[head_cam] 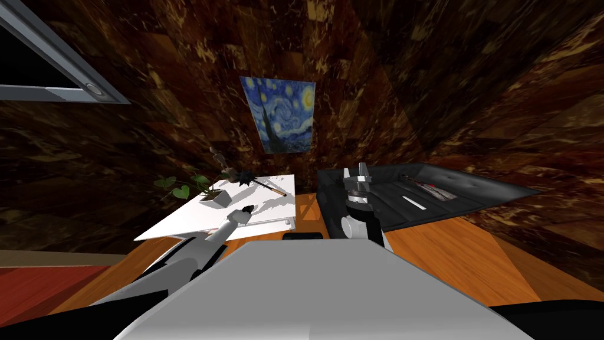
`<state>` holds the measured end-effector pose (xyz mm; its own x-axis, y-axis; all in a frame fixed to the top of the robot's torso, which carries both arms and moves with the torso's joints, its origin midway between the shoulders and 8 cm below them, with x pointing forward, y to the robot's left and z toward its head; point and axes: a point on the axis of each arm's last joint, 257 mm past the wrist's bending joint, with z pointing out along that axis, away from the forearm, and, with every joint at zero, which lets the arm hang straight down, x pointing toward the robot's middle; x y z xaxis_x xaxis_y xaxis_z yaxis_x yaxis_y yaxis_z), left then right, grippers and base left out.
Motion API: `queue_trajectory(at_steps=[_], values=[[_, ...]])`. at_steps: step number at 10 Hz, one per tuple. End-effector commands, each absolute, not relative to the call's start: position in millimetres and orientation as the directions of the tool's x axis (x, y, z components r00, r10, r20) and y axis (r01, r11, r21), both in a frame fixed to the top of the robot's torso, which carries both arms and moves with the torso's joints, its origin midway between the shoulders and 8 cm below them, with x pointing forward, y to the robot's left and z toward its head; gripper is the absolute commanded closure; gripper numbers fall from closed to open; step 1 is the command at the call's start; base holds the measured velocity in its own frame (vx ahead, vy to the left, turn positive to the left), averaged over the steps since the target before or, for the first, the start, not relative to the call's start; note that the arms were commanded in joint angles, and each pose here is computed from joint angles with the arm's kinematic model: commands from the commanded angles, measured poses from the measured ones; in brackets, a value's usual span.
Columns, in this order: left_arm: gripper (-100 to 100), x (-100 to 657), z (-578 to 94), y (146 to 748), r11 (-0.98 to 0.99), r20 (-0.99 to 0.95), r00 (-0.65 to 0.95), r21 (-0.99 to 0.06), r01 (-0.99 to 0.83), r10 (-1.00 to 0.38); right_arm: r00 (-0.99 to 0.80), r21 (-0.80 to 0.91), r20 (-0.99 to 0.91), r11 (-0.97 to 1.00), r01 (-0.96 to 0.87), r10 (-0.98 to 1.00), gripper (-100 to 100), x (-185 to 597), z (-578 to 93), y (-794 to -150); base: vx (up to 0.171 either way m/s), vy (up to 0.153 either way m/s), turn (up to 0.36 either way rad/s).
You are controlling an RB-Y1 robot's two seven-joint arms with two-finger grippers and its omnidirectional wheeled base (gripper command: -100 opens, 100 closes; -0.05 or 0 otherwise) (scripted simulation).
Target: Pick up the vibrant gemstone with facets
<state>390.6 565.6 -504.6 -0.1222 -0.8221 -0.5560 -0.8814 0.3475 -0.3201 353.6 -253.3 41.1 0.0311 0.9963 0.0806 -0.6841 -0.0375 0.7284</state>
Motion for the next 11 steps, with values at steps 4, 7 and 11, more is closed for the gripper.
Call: queue_trajectory(at_steps=[4, 7, 11], values=[[-100, 383, -511, 567, 0.35, -0.557, -0.125, -0.319, -0.881, -0.821, 0.031, 0.728, 0.081, -0.037, -0.684, 0.996, 0, 354, 41, -253, 0.03, 0.003, 0.007], [-100, 365, -524, 568, 0.357, -0.556, -0.133, -0.317, -0.879, -0.821, 0.031, 0.729, 0.08, -0.037, -0.684, 0.996, 0, 354, 41, -253, 0.095, 0.018, 0.022], [100, 367, -520, 570, 0.354, -0.555, -0.129, -0.319, -0.879, -0.821, 0.031, 0.728, 0.081, -0.038, -0.684, 0.996, 0, 354, 41, -253, 0.01, 0.0, 0.007]])
